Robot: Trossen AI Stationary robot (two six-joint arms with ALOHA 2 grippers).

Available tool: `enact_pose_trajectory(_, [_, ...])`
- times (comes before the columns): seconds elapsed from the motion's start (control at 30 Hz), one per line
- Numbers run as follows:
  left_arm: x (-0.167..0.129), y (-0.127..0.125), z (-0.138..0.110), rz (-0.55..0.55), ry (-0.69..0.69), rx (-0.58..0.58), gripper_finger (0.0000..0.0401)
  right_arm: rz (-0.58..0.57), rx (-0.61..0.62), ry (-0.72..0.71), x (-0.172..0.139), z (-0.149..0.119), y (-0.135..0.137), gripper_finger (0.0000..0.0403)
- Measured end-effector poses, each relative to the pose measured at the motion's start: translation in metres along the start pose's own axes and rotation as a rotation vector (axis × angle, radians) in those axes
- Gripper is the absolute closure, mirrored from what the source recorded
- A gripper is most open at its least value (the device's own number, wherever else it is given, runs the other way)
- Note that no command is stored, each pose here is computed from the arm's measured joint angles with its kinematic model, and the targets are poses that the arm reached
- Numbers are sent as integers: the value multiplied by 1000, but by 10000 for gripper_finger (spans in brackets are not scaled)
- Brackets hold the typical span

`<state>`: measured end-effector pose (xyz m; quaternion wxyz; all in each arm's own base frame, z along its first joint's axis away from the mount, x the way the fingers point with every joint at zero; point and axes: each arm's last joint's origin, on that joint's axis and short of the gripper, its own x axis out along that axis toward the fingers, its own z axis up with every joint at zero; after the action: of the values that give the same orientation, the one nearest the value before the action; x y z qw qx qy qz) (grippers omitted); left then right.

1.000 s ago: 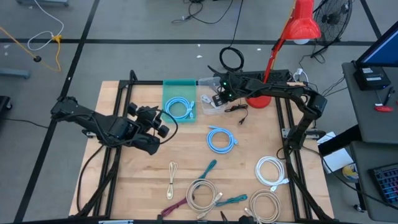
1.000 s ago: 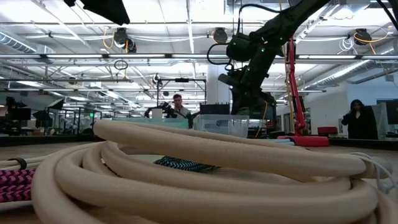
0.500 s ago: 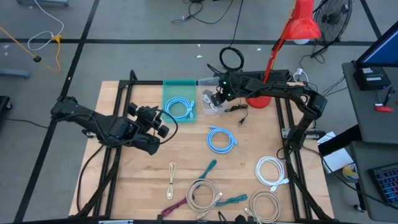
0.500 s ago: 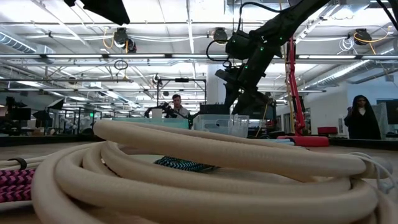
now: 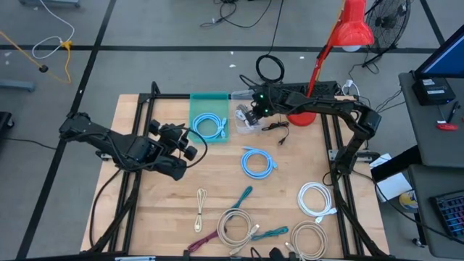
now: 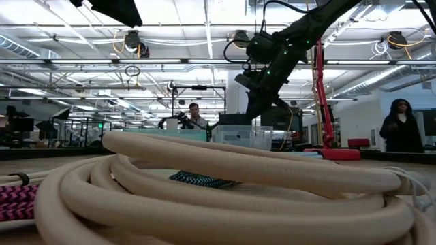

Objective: Pick and place items into bin
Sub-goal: Put the black white charger cable into the transparent bin

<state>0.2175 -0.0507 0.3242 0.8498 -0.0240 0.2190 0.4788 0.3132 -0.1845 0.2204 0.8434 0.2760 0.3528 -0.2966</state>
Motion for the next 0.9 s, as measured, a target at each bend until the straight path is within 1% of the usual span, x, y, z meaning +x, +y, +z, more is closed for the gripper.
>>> enact_pose_trajectory(0.1, [0,0,0,3,-5,0,288,39,-27,8,0,0,1,401])
enact_pose_trajectory(0.2, [0,0,0,5,-8,0,288,66,-47,46,10,-2,1,402])
enact_pose_trajectory(0.27, [0,0,0,7,-12,0,288,50,-71,99,18,-6,0,402])
enact_pose_trajectory(0.43, [0,0,1,7,-14,-2,288,30,-149,180,44,-7,10,402])
enact_pose_trajectory(0.5, [0,0,1,7,-15,0,288,12,-168,159,53,-3,17,403])
enact_pose_trajectory(0.63, [0,0,1,8,-14,10,288,-62,-200,131,58,6,27,403])
enact_pose_trajectory(0.73, [0,0,0,9,-14,11,288,-87,-210,153,65,5,26,403])
enact_pose_trajectory(0.9, [0,0,0,9,-13,12,288,-104,-194,162,71,3,22,403])
